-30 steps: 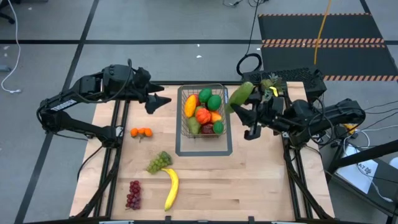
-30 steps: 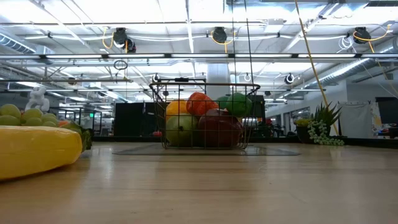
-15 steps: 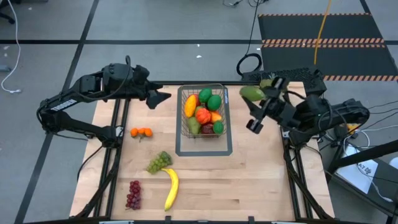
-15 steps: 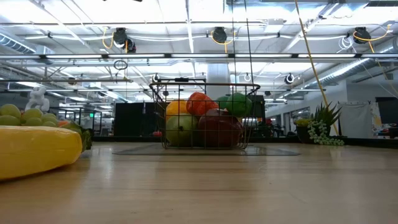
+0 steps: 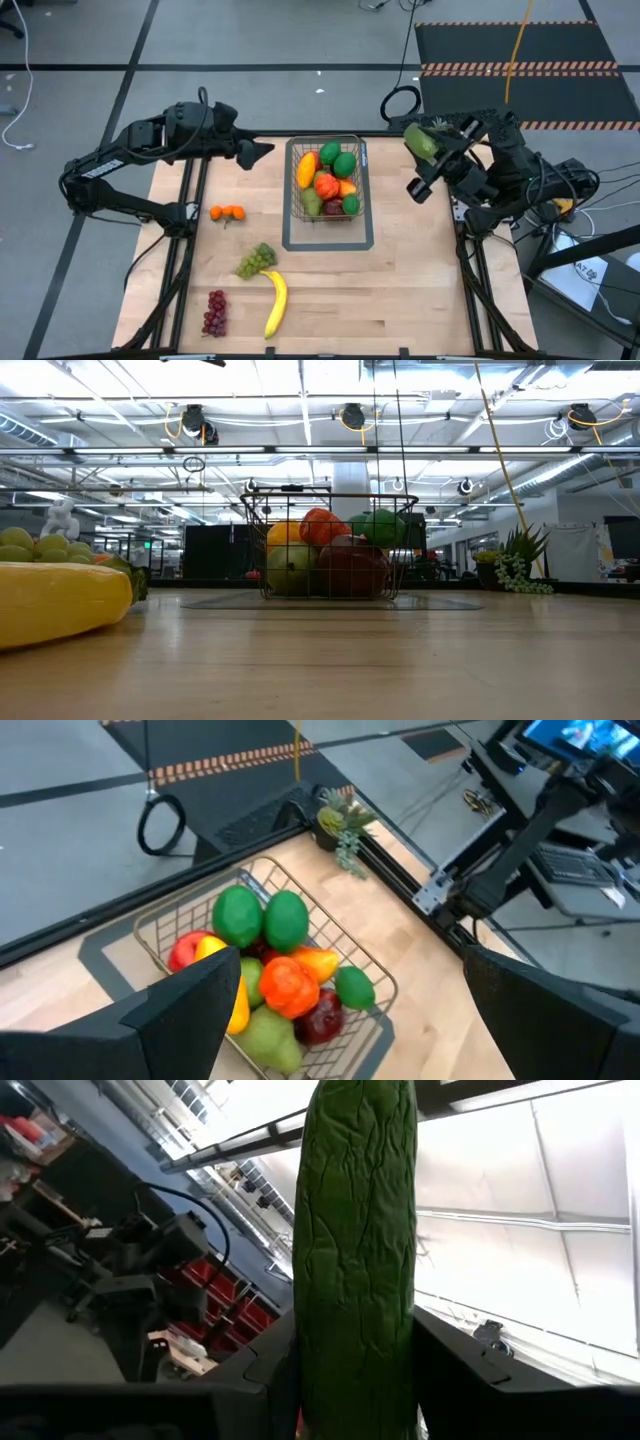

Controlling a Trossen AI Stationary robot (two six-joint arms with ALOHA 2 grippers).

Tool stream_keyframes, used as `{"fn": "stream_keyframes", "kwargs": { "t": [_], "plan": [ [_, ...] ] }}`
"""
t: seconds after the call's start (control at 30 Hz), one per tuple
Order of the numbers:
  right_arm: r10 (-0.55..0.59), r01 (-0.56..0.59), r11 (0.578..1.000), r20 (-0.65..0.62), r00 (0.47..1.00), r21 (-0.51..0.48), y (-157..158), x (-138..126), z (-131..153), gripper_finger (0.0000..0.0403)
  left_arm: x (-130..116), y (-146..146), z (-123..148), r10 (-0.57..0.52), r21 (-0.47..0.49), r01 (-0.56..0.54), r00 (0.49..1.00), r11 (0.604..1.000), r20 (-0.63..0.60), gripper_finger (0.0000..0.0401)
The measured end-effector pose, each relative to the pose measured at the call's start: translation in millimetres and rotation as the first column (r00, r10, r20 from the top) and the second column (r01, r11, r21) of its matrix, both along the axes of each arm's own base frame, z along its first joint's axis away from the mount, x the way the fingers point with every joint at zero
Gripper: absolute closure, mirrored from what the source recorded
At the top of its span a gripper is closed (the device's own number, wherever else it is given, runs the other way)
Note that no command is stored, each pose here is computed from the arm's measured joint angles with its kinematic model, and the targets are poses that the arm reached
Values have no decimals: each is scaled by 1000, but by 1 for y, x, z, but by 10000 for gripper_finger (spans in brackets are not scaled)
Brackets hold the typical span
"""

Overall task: Build produce basket
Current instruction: Put the green cucumber into the gold wire basket

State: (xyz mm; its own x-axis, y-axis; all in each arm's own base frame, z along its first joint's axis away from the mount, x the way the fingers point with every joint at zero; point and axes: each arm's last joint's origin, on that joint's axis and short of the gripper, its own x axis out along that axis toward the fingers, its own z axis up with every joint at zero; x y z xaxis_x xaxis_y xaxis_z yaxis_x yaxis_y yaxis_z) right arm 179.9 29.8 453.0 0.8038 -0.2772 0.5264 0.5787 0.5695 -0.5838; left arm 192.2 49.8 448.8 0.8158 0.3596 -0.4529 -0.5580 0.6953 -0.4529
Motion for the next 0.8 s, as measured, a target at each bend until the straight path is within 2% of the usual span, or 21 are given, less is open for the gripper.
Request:
{"fn": "stream_keyframes", "kwargs": {
  "t": [0.17, 0.8],
  "plan": [
    [1, -1, 1000, -7, 1000, 2, 0, 1, -1, 257, 0, 1, 0, 47, 2, -47, 999, 999, 3, 20],
    [62, -62, 995, -8, 998, 82, 1, 3, -3, 257, -1, 2, 0, 81, 20, -81, 997, 996, 0, 20]
  ]
}}
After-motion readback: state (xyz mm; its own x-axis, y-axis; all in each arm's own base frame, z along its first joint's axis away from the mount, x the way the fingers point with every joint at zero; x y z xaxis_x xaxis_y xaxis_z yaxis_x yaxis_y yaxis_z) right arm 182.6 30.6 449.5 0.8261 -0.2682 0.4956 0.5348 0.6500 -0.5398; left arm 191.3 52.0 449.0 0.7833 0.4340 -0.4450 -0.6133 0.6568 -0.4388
